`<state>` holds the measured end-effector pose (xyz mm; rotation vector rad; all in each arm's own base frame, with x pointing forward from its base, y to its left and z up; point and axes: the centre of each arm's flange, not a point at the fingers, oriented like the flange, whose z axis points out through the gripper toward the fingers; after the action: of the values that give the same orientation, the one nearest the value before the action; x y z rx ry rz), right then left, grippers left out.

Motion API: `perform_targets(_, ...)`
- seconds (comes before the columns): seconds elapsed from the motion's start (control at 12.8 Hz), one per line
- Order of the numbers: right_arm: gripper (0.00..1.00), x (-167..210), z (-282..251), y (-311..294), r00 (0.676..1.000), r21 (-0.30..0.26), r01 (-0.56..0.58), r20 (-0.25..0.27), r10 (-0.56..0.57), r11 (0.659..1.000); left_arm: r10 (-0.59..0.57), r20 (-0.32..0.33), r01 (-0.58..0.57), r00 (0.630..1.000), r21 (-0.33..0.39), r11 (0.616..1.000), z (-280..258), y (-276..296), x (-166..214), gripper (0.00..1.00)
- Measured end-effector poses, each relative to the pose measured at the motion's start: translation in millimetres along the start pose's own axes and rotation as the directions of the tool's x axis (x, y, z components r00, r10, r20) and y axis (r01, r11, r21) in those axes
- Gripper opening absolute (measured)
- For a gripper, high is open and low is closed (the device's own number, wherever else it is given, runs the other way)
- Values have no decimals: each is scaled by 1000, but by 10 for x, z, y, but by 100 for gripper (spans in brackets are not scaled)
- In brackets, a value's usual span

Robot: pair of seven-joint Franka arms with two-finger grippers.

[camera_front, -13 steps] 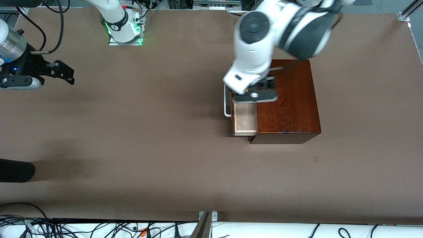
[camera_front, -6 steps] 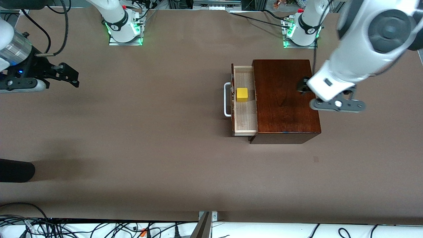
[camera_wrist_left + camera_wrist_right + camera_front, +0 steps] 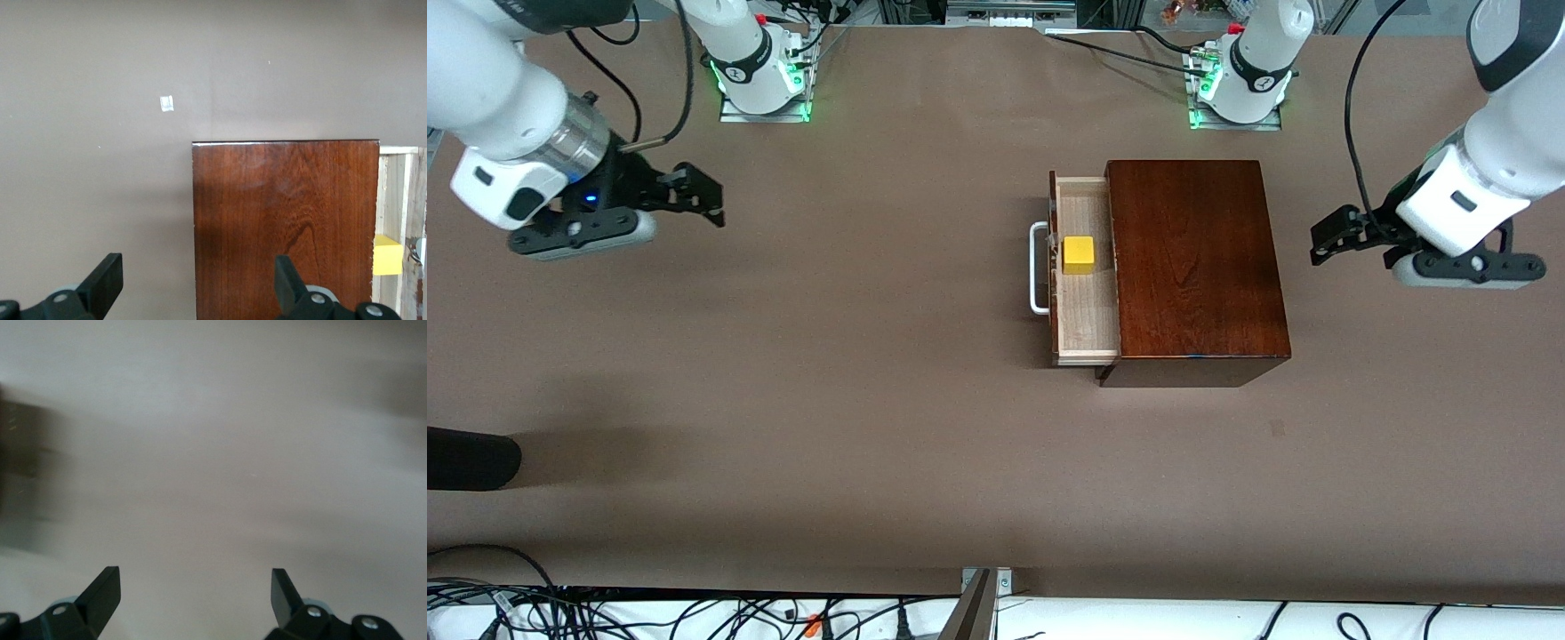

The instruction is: Open drawer, take yellow block, close drawer

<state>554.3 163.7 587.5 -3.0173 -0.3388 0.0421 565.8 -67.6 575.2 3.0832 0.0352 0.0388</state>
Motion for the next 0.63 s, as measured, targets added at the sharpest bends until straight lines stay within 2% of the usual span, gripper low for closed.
perform_targets(0.16,100,-42,76,-531,995,9,95,9,-95,995,-4,-4,4,1000,1,1000,-34,-38,-131,100)
perform_targets(0.31,100,-40,366,-1222,977,20,210,20,-211,977,-1,2,1,1000,14,1000,-29,-39,-141,100)
perform_targets(0.47,100,-61,793,-2015,943,33,332,8,-332,943,-2,28,1,1000,25,1000,-8,-63,-167,100)
perform_targets(0.63,100,-234,1214,-2794,892,29,452,11,-453,892,-3,33,2,999,30,1000,-4,-72,-173,100)
